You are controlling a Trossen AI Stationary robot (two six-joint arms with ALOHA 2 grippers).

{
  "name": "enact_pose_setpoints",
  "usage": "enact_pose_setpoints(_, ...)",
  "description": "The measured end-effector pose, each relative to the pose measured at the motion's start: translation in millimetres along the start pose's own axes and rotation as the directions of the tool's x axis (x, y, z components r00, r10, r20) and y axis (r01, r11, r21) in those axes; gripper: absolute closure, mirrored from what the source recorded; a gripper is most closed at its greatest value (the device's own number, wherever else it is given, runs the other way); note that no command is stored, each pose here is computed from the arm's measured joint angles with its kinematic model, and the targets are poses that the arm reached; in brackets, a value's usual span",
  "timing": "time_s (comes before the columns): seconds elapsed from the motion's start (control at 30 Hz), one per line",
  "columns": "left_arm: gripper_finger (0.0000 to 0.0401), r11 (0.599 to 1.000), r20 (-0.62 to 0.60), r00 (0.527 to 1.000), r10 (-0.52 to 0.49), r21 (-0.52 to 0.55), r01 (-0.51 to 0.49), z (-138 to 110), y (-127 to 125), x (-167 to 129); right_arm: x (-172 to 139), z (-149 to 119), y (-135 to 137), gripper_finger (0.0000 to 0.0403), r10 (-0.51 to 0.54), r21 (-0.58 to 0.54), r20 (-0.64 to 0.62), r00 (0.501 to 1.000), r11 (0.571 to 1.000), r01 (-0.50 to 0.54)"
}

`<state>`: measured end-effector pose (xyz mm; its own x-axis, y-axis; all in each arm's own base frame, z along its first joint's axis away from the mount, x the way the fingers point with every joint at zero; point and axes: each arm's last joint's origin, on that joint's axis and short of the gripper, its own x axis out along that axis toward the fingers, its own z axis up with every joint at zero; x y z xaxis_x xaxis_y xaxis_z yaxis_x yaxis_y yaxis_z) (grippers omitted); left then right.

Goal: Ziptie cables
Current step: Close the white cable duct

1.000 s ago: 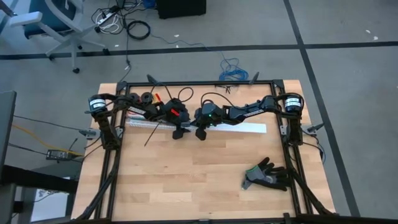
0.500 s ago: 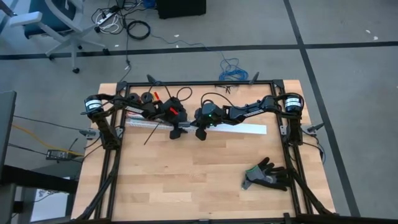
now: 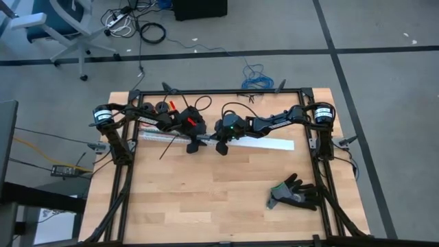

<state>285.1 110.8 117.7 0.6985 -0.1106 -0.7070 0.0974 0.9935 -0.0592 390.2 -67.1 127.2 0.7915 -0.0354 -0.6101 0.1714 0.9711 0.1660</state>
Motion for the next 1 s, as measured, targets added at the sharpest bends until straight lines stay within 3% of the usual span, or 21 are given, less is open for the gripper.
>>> enact_pose_setpoints(0.5, 0.0155, 1.0, 0.013, 1.0, -0.005, 0.009, 0.005, 1, 0, 0, 1, 3, 0, 0.0403, 0.016, -0.005, 0.041, 0.999, 1.0, -0.016)
enact_pose_setpoints(0.67, 0.0156, 1.0, 0.015, 1.0, -0.009, 0.006, 0.009, 1, 0, 0, 16, 6, -1, 0.0403, 0.045, -0.005, 0.066, 0.997, 0.999, -0.045)
enact_pose_setpoints(0.83, 0.0156, 1.0, 0.012, 1.0, -0.004, 0.005, 0.004, 1, 0, 0, 23, 16, 1, 0.0403, 0.067, -0.084, 0.179, 0.982, 0.995, -0.052)
enact_pose_setpoints(1.0, 0.0156, 1.0, 0.028, 1.0, 0.002, 0.012, -0.002, 2, 0, 0, 6, 33, 8, 0.0403, 0.048, -0.152, 0.24, 0.97, 0.988, -0.012)
